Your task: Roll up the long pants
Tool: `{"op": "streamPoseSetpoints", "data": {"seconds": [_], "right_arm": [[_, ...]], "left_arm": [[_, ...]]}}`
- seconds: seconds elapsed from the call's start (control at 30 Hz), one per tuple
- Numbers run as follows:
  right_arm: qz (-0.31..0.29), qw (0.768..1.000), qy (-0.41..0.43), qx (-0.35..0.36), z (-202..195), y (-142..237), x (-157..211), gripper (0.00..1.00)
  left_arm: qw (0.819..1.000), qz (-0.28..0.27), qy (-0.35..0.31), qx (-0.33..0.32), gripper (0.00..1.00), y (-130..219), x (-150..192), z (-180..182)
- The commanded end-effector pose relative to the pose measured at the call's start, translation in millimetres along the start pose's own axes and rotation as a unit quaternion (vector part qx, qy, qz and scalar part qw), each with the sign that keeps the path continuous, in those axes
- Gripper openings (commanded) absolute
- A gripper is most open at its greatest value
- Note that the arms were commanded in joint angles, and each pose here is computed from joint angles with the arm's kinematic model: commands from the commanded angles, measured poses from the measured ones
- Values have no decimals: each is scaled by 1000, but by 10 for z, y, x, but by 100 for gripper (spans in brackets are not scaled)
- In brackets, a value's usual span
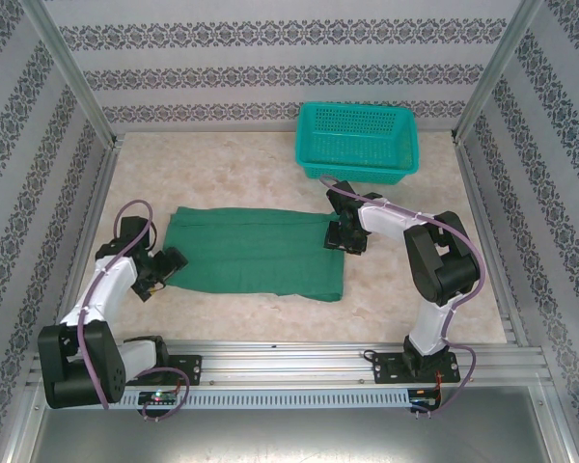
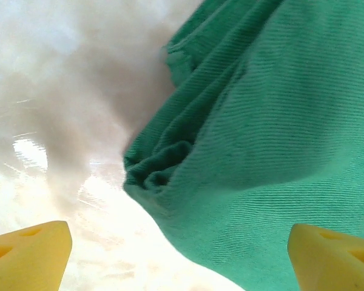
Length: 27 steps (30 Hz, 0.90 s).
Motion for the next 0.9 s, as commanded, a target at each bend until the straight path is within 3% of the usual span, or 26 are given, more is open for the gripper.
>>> {"op": "streamPoseSetpoints", "data": {"seconds": [0.0,0.17,0.4,0.5,0.57,0.73,0.87], "right_arm": [[38,999,-1,-24,96,-270,135,51],[39,999,0,-22,108,-263,127,51],[43,999,-3,-18,79,-271,158,51],[43,999,-4,-15,66,-273,168,51],[43,999,-6,-15,65,-275,167,51],[41,999,-7,-14,72,-271,149,51],[39,999,-9,-16,88,-279,115,51]], "left_arm": [[1000,-18,-5,-21,92,-42,-75,35],[1000,-4,-7,-3,88,-170,-92,-63],[999,30,-19,10,67,-349,-42,-139],[999,42,-18,17,43,-396,5,-139],[999,39,-18,10,0,-385,9,-109],[1000,8,-24,11,0,-156,-61,-123],[999,-6,-22,49,0,156,-124,-316]]}}
Point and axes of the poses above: each hand's point on the last joint's axis, 136 mm out from that joint toward the fingers, its own y axis back along the fingers, its own z axis along the line the jaws close on, x = y × z, the point moved 1 cm from there along y, back along the fingers, and after that the axes turned 9 degrees about y, right-handed, at the moved point
